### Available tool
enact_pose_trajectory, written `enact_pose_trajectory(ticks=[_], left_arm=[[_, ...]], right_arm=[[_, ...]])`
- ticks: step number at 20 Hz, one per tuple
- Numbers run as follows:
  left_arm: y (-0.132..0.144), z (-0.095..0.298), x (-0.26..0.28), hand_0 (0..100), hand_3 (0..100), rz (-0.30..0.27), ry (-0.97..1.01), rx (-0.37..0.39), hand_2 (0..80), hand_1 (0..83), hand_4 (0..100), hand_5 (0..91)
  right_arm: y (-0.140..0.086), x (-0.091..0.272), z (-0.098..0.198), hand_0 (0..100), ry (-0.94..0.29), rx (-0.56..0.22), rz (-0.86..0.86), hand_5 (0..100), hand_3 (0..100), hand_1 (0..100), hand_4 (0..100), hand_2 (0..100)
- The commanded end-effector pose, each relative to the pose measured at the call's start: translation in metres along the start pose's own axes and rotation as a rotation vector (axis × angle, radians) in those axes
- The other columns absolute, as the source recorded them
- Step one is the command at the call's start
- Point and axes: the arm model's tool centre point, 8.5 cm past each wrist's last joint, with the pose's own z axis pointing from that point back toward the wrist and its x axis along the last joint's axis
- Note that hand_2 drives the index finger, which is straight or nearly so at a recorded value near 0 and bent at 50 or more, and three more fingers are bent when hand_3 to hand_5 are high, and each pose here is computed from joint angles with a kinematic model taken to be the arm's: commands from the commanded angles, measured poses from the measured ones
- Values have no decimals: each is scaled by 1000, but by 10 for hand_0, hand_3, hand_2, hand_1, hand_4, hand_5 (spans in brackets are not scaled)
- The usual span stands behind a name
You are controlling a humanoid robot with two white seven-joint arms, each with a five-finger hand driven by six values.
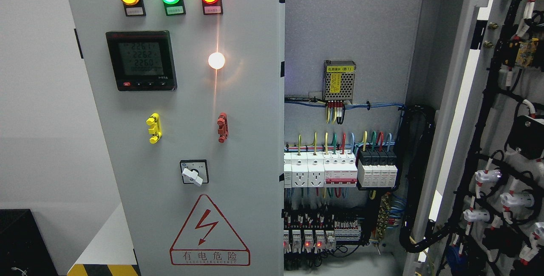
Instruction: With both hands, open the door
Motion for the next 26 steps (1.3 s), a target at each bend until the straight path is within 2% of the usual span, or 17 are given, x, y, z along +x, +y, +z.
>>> enact_pose_trajectory(ticks=[1, 5, 8, 12, 15, 18, 23, 26], left_arm=[[-6, -1, 5, 0, 0, 4, -12, -11, 0, 0, 0, 0], [-6, -1, 5, 0, 0, 4, -12, -11, 0, 0, 0, 0], [-6, -1, 5, 0, 0, 4, -12, -10, 0, 0, 0, 0], [-6, -1, 5, 0, 0, 4, -12, -11, 0, 0, 0, 0], [-6, -1, 5, 0, 0, 4, -12, -10, 0, 0, 0, 0], [-6, -1, 5, 0, 0, 4, -12, -10, 0, 0, 0, 0], [-6, -1, 5, 0, 0, 4, -12, -10, 0, 0, 0, 0], [-6, -1, 5, 0, 0, 4, -12, -10, 0, 0, 0, 0]], right_arm=[[4, 137, -23, 193, -448, 6, -55, 0, 0, 0, 0, 0], [19, 177, -23, 193, -572, 51, -90, 0, 0, 0, 0, 0], [37, 184, -30, 193, -602, 102, -118, 0, 0, 0, 0, 0], [41, 193, -41, 193, -643, 129, -114, 0, 0, 0, 0, 0], [46, 201, -52, 193, -678, 181, -100, 0, 0, 0, 0, 0], [55, 200, -64, 193, -664, 224, -96, 0, 0, 0, 0, 0], [63, 205, -100, 193, -536, 237, -71, 0, 0, 0, 0, 0], [68, 219, -117, 193, -536, 243, -66, 0, 0, 0, 0, 0]])
